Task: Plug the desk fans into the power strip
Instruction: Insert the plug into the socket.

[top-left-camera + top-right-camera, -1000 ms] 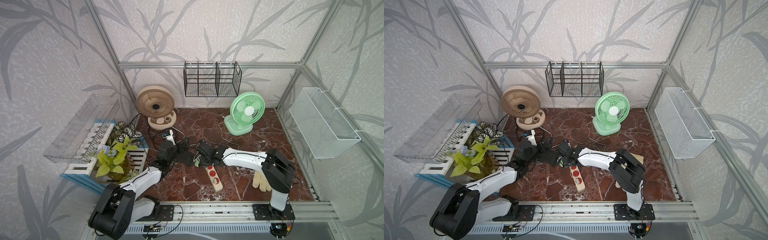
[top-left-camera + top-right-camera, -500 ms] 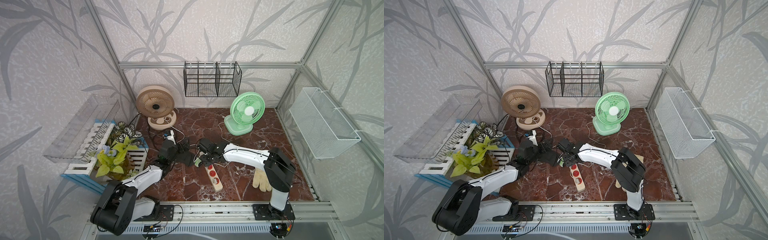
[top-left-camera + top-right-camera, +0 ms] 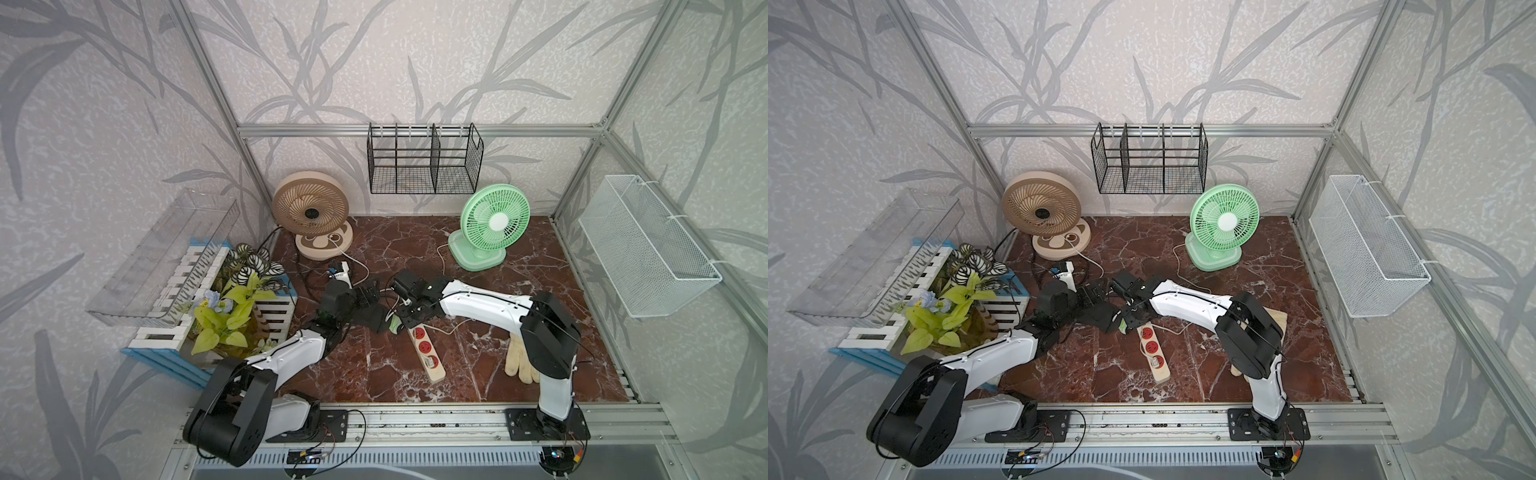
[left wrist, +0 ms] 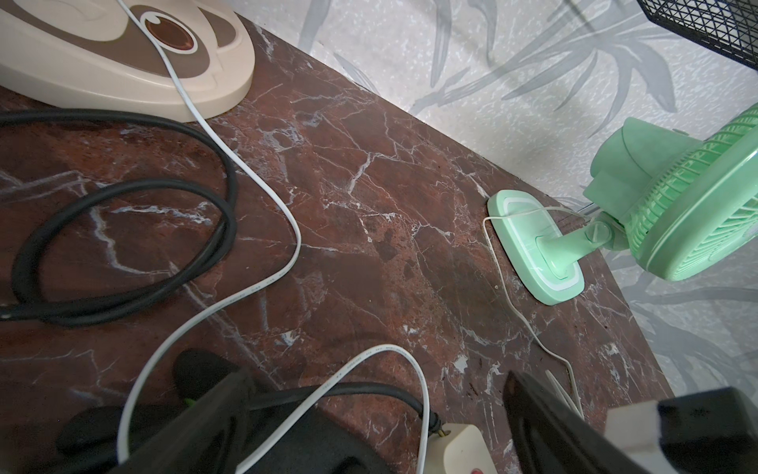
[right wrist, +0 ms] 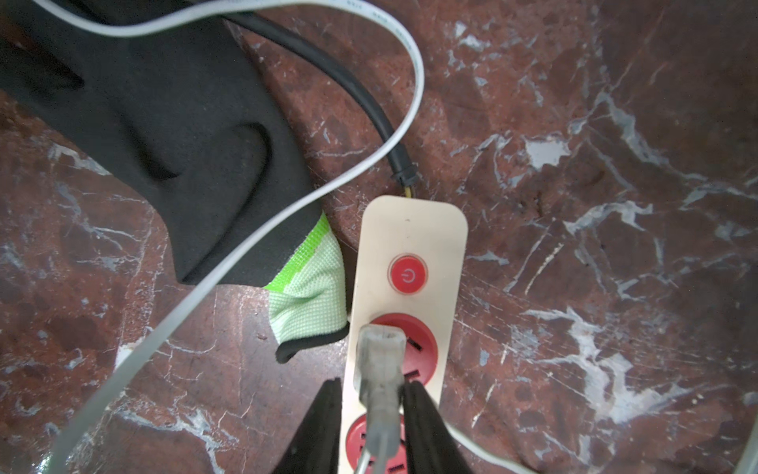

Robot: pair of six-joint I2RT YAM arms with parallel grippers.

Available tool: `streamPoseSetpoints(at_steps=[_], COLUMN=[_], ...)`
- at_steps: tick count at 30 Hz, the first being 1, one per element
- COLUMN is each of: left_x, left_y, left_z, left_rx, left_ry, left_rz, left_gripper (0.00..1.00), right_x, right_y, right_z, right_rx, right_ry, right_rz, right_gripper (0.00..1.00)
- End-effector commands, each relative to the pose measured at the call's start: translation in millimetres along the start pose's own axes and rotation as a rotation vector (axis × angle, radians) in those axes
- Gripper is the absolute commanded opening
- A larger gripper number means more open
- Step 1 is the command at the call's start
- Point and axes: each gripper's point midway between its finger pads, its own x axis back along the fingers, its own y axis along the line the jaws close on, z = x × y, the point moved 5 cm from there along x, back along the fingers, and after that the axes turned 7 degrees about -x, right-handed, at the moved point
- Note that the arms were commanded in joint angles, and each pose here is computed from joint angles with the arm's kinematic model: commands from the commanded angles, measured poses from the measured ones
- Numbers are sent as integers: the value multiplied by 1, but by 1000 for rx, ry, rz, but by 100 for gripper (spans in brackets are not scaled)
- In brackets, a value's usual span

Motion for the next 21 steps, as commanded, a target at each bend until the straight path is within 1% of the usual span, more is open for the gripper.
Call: streamPoseSetpoints(at_steps=[1,6,9,13,18,21], left_x=[2,3,3,3,3,3], left_y=[-6,-6,-6,-6,-6,-6], left_z=[-14,-15,-15,-16,-15,-14], left_rx=[-13,-14,-15,-15,-14,-14], left_ry=[-35,-39,-41,-42,-39,-39], left_rz=[13,12,13,13,12,15], left_gripper=[100,100,100,100,100,100], right_x=[-7,-8,-9,-12,-22,-41], right_y=[-4,-4,-4,-5,-12,-20], right_z=[4,-1,-3,0,22,49], right_rx=[7,9,7,4,3,-4], right_ry=[42,26,18,27,62,141], right_rz=[31,49,48,53,86,90], right_gripper=[29,26,17,0,0,0])
